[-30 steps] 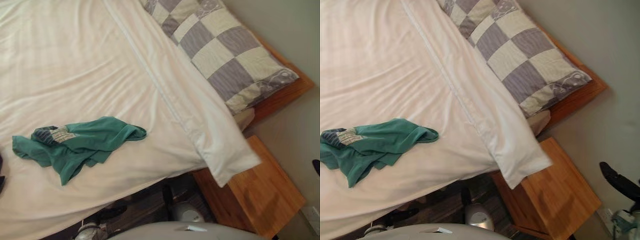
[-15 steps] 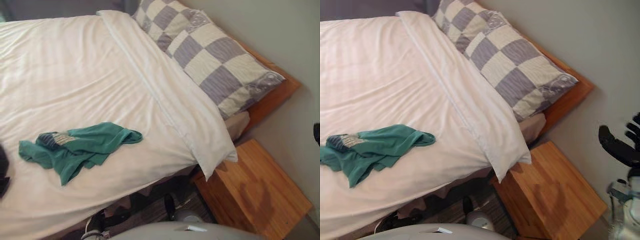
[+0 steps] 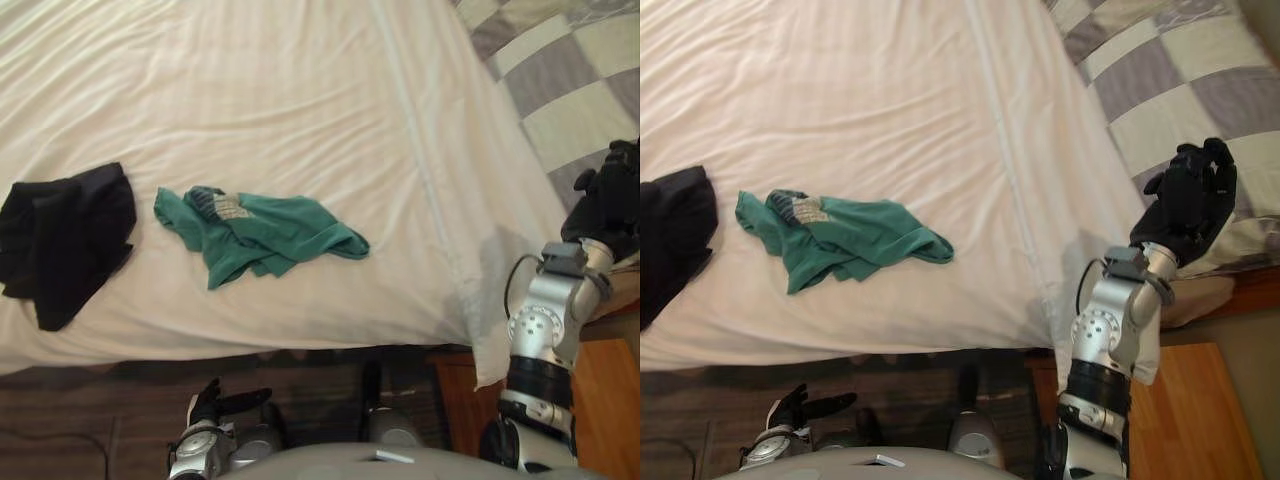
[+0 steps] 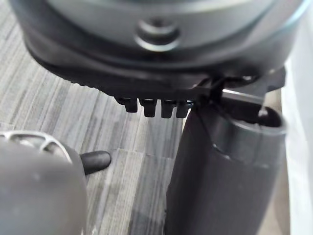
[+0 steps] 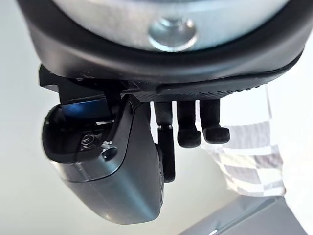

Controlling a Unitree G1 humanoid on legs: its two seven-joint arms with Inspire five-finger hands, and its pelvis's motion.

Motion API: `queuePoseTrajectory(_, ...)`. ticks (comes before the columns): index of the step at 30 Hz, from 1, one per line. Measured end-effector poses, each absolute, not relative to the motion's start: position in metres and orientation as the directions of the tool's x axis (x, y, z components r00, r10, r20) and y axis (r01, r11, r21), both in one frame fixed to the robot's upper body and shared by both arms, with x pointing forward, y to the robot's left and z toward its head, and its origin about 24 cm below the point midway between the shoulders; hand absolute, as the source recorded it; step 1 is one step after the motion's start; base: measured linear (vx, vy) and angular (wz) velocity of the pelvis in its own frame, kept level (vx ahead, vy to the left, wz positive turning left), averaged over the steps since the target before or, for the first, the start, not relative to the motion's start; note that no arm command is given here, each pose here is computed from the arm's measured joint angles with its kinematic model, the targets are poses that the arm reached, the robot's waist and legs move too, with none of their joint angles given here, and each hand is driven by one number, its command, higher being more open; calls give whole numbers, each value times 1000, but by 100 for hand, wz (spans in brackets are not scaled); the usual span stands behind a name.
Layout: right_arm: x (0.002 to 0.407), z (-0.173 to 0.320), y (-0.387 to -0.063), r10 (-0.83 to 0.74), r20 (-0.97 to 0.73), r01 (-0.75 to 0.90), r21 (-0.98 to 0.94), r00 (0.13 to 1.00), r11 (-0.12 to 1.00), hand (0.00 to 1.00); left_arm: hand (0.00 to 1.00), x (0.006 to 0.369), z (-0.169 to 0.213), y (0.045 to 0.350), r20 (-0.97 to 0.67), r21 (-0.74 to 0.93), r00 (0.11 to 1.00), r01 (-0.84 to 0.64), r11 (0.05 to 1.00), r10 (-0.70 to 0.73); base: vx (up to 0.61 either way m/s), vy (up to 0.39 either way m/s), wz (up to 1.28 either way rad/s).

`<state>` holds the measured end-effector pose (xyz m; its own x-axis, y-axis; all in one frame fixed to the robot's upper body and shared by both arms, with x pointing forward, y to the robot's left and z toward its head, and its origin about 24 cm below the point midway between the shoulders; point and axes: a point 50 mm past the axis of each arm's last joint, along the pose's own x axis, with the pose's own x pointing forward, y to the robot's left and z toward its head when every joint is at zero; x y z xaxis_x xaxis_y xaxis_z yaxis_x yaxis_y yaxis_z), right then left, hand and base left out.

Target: Tidy up the quilt and then pick up the clothes from the bed and put them into the laundry hamper

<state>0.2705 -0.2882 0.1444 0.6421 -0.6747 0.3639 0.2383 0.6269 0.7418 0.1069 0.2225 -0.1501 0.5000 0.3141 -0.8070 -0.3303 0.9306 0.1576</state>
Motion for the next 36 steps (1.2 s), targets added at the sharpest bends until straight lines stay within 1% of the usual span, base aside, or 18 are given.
queuePoseTrajectory(2,276,145,-288,-693,341,229,774,635,590,0,100,112,-148,222,-794,160,522,-312,936,310,-48,30,31)
queuePoseTrajectory(5,284,130,-291,-720,257,291,789,645,542,0,100,119,-146,220,-781,155,548,-292,944,298,-31,26,12)
queuePoseTrajectory(8,282,100,-305,-769,118,390,808,628,442,0,100,126,-145,214,-774,142,572,-262,955,272,0,18,4)
queuePoseTrajectory(9,278,88,-313,-792,66,433,809,607,399,0,100,126,-145,212,-773,135,576,-261,956,266,46,17,-7)
queuePoseTrajectory(11,269,84,-320,-801,102,432,798,589,419,0,100,125,-146,209,-775,126,575,-265,956,261,63,9,-13)
queuePoseTrajectory(15,257,65,-321,-795,75,466,776,602,426,0,100,132,-143,201,-763,58,600,-307,950,240,66,-12,-18)
queuePoseTrajectory(18,238,37,-318,-807,2,514,769,591,379,0,100,136,-144,186,-766,3,606,-329,944,214,91,-21,-22)
queuePoseTrajectory(20,218,8,-313,-806,-82,579,738,586,346,0,100,137,-144,185,-768,-16,604,-352,936,214,106,-45,-22)
queuePoseTrajectory(22,197,-18,-310,-797,-173,646,693,579,320,0,100,137,-145,183,-773,-26,599,-360,933,209,148,-59,-9)
queuePoseTrajectory(23,178,-42,-304,-772,-267,704,641,577,304,0,100,137,-145,182,-774,-31,598,-364,931,209,177,-28,3)
queuePoseTrajectory(24,172,-51,-300,-760,-304,726,618,574,301,0,100,135,-147,186,-797,-26,566,-382,924,212,148,-3,15)
queuePoseTrajectory(25,156,-67,-297,-740,-376,779,546,558,310,0,100,124,-153,190,-836,-16,506,-406,914,210,112,31,16)
queuePoseTrajectory(26,138,-82,-297,-725,-443,827,465,527,317,0,100,113,-157,186,-854,-18,479,-417,909,203,92,10,8)
queuePoseTrajectory(27,130,-92,-290,-698,-495,845,421,518,328,0,100,107,-158,191,-862,-4,461,-422,907,211,79,3,-6)
queuePoseTrajectory(30,79,-126,-256,-576,-673,876,255,465,410,0,100,84,-161,207,-881,52,387,-493,869,272,112,-92,1)
queuePoseTrajectory(33,67,-136,-248,-518,-728,865,211,450,455,0,100,80,-164,204,-900,57,336,-541,839,278,97,-152,-10)
queuePoseTrajectory(35,55,-141,-239,-477,-763,851,178,436,493,0,100,63,-166,216,-912,105,268,-578,809,310,64,-167,-12)
queuePoseTrajectory(36,40,-143,-236,-462,-782,846,150,418,511,100,100,47,-166,224,-913,146,241,-559,816,328,129,-212,-41)
